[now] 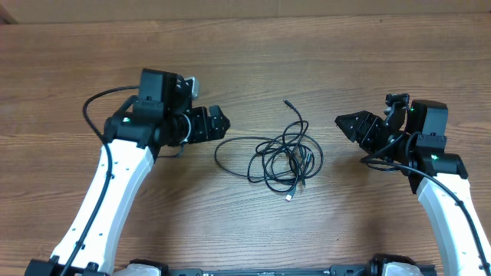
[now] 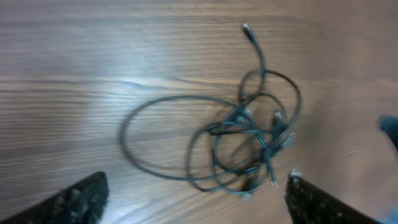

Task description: Untangle cables

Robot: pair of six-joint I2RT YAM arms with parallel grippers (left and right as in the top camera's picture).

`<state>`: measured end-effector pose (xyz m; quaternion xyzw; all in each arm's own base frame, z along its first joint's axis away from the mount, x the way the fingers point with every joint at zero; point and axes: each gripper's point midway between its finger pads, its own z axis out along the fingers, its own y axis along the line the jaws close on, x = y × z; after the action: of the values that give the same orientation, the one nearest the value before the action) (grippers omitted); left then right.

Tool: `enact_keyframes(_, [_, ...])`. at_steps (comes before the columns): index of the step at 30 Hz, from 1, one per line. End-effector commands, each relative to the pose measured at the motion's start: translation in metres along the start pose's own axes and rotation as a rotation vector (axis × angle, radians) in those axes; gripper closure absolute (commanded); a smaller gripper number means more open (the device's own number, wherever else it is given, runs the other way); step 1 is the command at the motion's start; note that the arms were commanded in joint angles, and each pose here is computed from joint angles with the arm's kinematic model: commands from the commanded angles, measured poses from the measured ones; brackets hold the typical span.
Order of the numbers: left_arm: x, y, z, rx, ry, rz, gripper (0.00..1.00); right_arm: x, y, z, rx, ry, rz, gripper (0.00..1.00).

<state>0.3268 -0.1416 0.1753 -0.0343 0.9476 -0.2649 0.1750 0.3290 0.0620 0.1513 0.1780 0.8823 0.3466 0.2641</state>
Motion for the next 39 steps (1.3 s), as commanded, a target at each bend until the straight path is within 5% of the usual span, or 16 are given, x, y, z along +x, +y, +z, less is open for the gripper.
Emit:
enact_keyframes(1, [0.013,-0.027,0.022,0.094,0.094,-0.080,0.15,-0.006,0.004,-0.003,-0.002,-0.017,-0.017,0.35])
enact_keyframes(5, [0.020,-0.045,0.060,0.099,0.156,-0.264,0.05,-0.003,0.003,-0.003,0.005,-0.006,-0.008,0.34])
enact_keyframes(11, [0.041,-0.062,0.108,0.077,0.280,-0.615,0.20,0.002,-0.001,-0.003,0.019,0.013,0.008,0.34])
enact_keyframes(16, [0.055,-0.062,0.139,0.022,0.335,-0.826,0.17,0.005,-0.002,-0.003,0.024,0.021,0.015,0.34])
enact_keyframes(19, [0.056,-0.062,0.155,0.020,0.352,-0.884,0.34,0.006,-0.003,-0.003,0.027,0.025,0.019,0.33])
enact_keyframes(21, [0.059,-0.063,0.162,0.030,0.375,-0.901,0.56,0.006,-0.003,-0.003,0.028,0.027,0.021,0.33])
enact_keyframes(22, [0.059,-0.062,0.166,0.030,0.373,-0.897,0.70,0.007,-0.003,-0.003,0.028,0.029,0.021,0.33])
enact_keyframes(23, [0.058,-0.061,0.169,0.030,0.364,-0.886,0.96,0.007,-0.003,-0.003,0.029,0.029,0.022,0.33])
enact_keyframes(29, [0.022,-0.079,0.158,0.242,0.280,-0.511,0.96,0.014,-0.006,-0.003,0.039,0.056,0.042,0.33])
enact_keyframes(39, [-0.033,-0.133,0.056,0.480,0.037,-0.035,0.96,0.032,0.015,-0.001,-0.055,0.139,0.035,0.33])
